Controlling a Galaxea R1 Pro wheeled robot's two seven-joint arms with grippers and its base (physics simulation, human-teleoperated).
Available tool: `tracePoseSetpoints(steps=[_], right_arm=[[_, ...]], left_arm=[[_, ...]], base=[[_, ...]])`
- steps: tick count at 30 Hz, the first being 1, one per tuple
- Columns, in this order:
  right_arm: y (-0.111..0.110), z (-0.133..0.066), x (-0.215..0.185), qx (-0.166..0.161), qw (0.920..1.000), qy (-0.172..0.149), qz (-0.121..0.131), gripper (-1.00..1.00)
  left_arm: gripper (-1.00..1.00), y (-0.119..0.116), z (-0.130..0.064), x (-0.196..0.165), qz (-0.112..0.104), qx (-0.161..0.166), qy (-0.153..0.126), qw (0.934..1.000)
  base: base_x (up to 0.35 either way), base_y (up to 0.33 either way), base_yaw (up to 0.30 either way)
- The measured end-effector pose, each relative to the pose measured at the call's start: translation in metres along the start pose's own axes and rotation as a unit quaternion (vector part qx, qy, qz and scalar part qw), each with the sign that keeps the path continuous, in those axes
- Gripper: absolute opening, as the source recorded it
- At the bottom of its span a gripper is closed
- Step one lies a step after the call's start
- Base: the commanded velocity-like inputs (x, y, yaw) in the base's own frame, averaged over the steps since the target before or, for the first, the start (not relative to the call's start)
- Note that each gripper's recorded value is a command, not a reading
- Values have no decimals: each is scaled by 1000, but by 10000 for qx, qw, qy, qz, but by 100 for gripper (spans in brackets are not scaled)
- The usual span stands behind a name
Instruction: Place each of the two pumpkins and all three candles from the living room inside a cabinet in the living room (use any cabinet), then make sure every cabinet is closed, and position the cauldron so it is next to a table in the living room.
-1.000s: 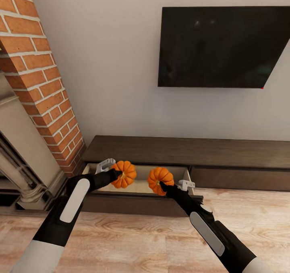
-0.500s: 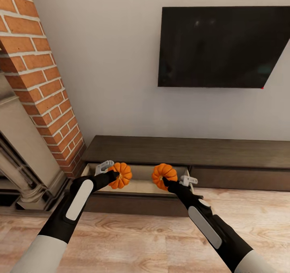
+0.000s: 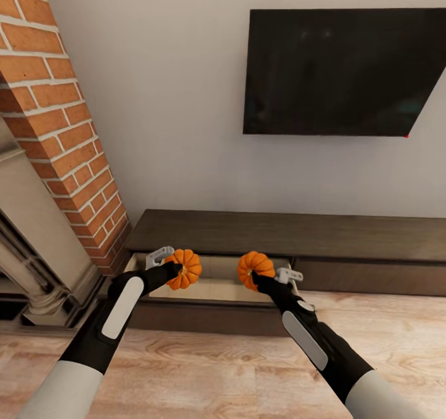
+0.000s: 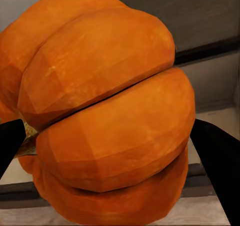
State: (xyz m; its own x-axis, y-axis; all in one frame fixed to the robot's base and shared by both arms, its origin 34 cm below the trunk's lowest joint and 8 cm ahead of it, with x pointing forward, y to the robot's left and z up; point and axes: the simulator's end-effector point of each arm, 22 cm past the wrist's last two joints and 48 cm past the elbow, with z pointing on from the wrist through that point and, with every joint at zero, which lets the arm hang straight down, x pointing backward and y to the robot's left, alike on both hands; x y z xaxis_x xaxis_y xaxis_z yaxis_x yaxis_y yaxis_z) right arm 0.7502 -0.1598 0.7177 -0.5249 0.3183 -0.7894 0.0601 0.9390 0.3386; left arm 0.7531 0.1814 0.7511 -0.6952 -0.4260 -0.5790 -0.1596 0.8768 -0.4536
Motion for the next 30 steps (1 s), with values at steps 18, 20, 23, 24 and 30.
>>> tracePoseSetpoints(steps=[18, 20, 23, 24, 30], right_arm=[[10, 6, 6, 313, 9992, 51, -254, -100], [10, 6, 8, 325, 9990, 108, -279, -100], [9, 6, 10, 338, 9989, 146, -297, -100], [9, 7, 10, 341, 9988, 159, -302, -100], [11, 8, 8, 336, 9988, 194, -313, -100]], left_arm=[[-100, 24, 11, 5, 91, -391, -162, 9991], [-100, 24, 11, 5, 94, -394, -162, 9990], [-100, 24, 11, 5, 98, -394, -165, 9990], [-100, 24, 11, 5, 100, -394, -163, 9990], [-100, 23, 12, 5, 102, -387, -159, 9991]], base=[[74, 0, 0], [71, 0, 0], [116, 0, 0], [67, 0, 0], [44, 3, 0]])
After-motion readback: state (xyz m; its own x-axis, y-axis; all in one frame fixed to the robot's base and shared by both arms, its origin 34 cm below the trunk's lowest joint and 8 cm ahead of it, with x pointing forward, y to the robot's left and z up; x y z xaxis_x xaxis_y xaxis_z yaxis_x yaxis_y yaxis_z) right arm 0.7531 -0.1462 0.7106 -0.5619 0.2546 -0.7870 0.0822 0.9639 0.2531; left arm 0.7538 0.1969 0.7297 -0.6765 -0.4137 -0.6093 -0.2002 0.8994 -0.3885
